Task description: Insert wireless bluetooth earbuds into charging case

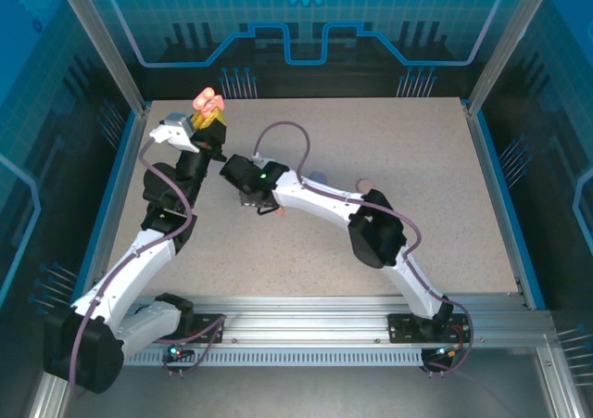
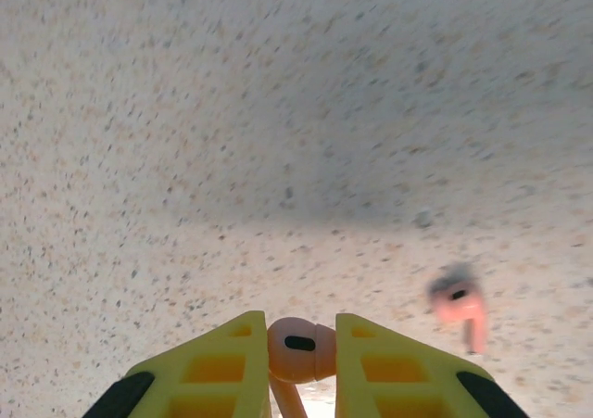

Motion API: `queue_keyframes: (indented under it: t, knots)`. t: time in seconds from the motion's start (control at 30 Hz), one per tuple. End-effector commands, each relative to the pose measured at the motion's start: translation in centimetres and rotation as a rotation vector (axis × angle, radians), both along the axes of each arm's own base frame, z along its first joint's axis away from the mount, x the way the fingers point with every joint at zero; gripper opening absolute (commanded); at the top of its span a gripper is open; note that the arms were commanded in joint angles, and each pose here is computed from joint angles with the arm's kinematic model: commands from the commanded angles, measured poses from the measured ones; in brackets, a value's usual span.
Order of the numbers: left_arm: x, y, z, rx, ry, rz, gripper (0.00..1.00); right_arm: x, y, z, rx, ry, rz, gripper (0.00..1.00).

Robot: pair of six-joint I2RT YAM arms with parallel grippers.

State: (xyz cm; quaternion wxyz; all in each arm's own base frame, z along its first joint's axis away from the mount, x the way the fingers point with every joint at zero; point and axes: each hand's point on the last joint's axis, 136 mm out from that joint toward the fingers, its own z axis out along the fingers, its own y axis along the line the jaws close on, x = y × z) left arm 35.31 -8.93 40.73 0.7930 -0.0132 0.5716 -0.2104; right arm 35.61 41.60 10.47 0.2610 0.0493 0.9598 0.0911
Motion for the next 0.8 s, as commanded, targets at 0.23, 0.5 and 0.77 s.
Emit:
queue_keyframes:
  t: [0.23,0.5,0.77]
  knots:
    - [-0.6,-2.6,-0.9,0.042,-0.056,-0.159,0.0,1.9,-8.0,2.5,-0.098,-0.122,-0.049,0.18]
    - [0.0,-4.9,-2.8,0.113,-0.08,-0.243,0.0,3.0,-14.0,8.1,-0.145,-0.27,-0.06,0.18]
    - [0.1,-8.4,-3.6,0.246,-0.134,-0.262,0.0,3.4,-18.3,16.6,-0.042,-0.444,-0.079,0.18]
